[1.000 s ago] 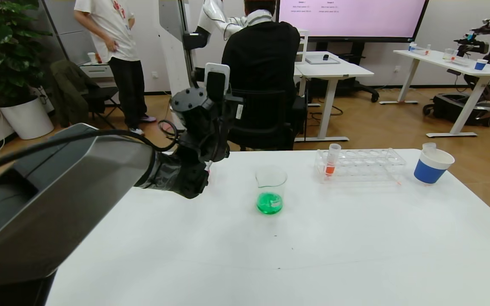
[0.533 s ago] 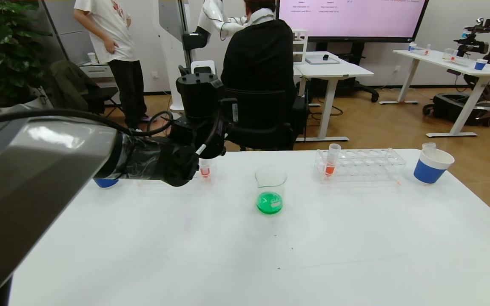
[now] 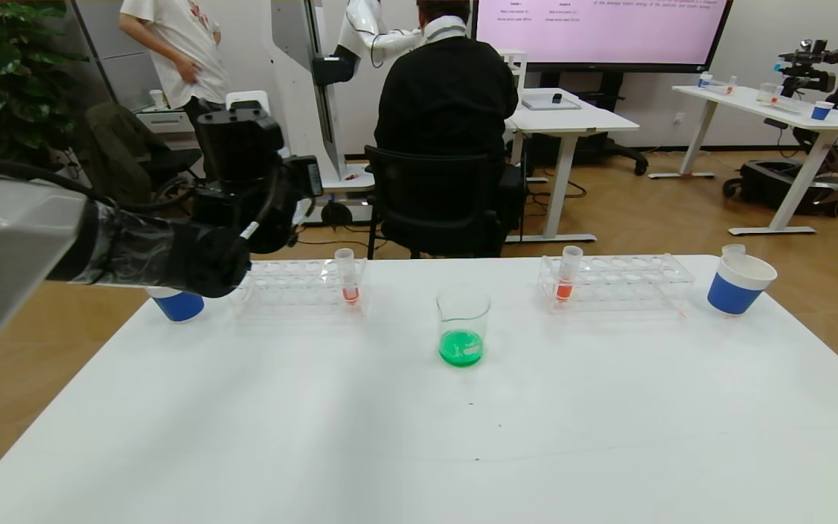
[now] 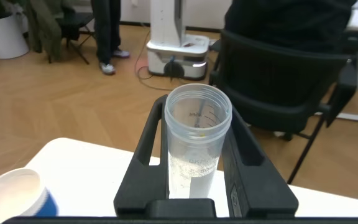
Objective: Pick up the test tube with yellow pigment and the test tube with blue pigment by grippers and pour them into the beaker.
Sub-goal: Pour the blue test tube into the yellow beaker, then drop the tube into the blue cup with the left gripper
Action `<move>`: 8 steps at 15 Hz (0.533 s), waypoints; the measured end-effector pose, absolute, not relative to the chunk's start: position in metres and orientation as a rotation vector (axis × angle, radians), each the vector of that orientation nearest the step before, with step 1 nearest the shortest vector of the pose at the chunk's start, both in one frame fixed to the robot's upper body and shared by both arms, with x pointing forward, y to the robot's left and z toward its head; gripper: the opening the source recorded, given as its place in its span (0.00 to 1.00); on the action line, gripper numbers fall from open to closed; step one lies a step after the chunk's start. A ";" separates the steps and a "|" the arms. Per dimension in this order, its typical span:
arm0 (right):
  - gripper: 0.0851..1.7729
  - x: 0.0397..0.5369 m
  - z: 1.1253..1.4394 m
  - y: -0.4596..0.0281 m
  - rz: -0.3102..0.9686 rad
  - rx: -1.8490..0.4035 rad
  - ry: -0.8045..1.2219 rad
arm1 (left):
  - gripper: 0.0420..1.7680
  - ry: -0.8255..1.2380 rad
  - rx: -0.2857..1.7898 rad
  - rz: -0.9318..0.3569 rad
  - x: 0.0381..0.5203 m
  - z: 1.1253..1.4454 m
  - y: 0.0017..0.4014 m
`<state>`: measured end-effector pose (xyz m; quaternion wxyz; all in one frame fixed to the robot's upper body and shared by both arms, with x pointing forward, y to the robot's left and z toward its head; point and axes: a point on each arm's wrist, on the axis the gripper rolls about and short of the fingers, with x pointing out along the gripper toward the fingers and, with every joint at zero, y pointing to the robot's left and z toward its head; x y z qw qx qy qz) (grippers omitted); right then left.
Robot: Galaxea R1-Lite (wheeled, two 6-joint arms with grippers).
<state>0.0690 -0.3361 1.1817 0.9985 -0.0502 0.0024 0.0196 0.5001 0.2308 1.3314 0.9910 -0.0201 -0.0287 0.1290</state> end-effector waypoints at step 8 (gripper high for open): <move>0.98 0.069 1.182 -0.336 0.040 -0.100 0.005 | 0.26 -0.025 -0.054 0.372 0.468 1.301 0.418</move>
